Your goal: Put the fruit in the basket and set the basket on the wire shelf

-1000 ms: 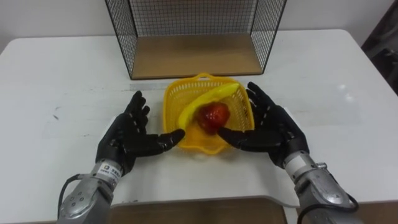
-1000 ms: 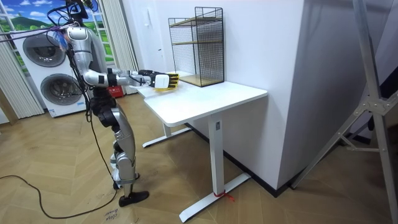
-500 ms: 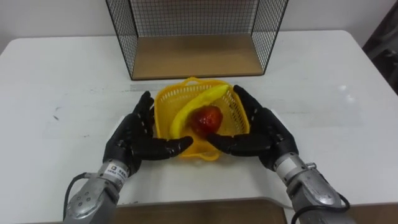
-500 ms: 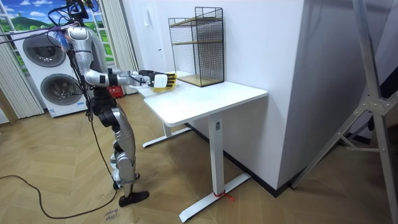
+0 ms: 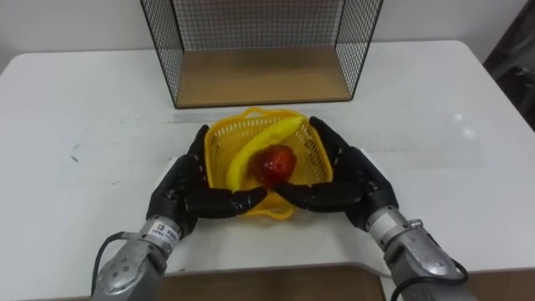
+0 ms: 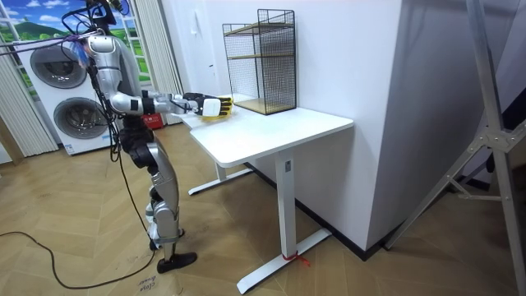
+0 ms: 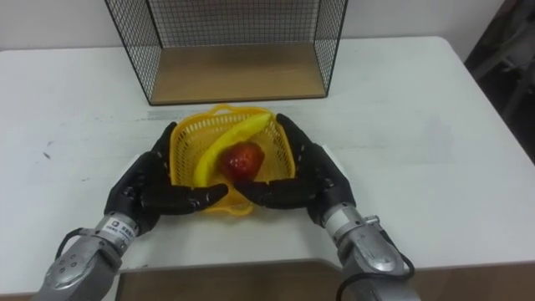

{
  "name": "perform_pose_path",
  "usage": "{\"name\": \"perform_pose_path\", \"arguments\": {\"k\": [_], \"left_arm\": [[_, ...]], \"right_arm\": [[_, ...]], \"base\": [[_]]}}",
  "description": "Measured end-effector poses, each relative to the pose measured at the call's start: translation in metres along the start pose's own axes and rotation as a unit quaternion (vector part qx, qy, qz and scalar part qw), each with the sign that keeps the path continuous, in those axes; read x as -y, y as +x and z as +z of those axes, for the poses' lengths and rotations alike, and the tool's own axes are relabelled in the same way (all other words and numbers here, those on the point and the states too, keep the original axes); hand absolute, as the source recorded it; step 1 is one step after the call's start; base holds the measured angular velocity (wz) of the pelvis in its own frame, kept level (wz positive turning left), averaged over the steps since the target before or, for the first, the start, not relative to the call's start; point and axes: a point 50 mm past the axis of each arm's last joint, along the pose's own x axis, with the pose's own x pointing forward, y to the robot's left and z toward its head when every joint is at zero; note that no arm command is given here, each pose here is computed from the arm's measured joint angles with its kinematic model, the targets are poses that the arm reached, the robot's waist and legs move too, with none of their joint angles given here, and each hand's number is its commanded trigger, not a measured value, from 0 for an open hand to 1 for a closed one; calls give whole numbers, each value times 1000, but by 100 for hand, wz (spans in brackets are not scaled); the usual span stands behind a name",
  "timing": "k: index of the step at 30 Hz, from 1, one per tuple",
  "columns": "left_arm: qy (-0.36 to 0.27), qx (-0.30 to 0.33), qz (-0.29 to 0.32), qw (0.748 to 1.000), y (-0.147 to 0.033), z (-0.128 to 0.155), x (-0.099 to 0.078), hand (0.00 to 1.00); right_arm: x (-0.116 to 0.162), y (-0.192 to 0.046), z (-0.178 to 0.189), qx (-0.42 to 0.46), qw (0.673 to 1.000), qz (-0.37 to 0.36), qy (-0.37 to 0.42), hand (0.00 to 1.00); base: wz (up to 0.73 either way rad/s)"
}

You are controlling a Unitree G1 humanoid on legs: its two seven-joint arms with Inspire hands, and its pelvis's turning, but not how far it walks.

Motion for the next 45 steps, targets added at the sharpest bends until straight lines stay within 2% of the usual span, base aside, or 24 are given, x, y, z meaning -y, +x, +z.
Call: {"name": "perform_pose_path", "arguments": {"k": [18,26,34,45], "left_arm": [[3,7,-8,1000,3,3,4,0],[11,31,-19,999,9,17,8,0],[16,79,-32,996,15,42,14,0],[1,92,-28,995,18,48,17,0]], "right_arm": [[1,2,3,8,1000,-14,14,0],[1,8,9,20,999,-32,23,0],[-2,19,26,46,998,-38,23,0],[-5,22,28,55,997,-40,36,0]], "base": [[0],[-1],[-6],[-2]]}}
